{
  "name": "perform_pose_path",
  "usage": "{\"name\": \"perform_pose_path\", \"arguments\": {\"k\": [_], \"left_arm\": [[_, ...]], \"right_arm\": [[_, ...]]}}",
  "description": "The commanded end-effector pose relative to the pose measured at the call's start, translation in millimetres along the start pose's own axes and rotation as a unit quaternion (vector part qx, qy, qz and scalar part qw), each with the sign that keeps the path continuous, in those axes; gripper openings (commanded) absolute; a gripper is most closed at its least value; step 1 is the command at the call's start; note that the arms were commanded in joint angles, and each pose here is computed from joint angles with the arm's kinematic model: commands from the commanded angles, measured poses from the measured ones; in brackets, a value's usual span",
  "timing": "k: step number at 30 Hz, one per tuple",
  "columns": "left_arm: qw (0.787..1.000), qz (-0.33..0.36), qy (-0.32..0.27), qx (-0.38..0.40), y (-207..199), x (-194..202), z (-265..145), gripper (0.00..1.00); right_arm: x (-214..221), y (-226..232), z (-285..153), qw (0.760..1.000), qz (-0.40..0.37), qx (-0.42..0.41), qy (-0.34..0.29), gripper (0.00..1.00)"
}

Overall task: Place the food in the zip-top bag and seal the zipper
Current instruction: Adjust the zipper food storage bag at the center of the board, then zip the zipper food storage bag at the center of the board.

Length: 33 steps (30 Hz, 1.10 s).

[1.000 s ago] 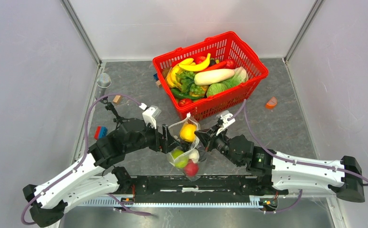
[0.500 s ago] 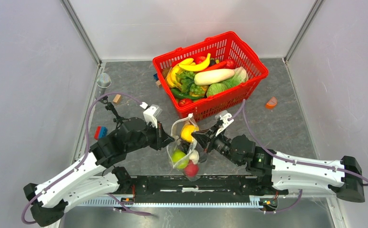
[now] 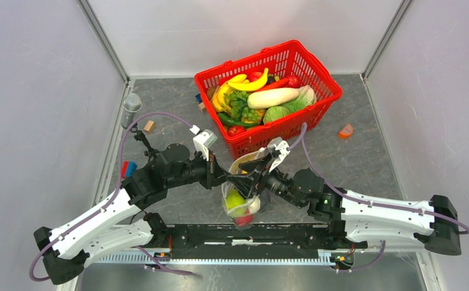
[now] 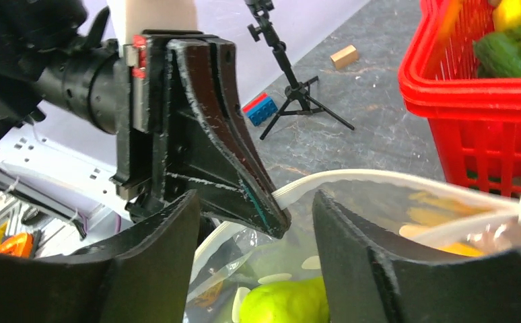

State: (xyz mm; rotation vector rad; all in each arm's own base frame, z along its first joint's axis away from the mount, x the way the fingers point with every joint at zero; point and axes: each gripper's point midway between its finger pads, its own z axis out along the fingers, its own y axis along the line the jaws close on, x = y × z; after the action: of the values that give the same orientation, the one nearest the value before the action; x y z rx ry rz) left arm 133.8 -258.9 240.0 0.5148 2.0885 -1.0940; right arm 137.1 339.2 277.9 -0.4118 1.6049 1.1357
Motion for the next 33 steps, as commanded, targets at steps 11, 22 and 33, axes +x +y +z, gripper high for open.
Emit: {"name": "perform_pose_path", "arguments": {"k": [11,22,33], "left_arm": [[0.995,0.099,-0.024,-0.01,3,-18,-11,0.02],[0.99,0.134,-0.01,0.035,-15,-25,0,0.02],[0.971,0.222,0.025,0.083,-23,-17,3,0.02]], "right_arm": [[-101,-61,-73,0.952,-0.266,0.14,-0.067,0.62],[-62,-142,-61,0.954,-0.278,0.099,0.057,0.57],[-28,-121,-71,0.933,-0.313,-0.171,0.045,0.66]]}}
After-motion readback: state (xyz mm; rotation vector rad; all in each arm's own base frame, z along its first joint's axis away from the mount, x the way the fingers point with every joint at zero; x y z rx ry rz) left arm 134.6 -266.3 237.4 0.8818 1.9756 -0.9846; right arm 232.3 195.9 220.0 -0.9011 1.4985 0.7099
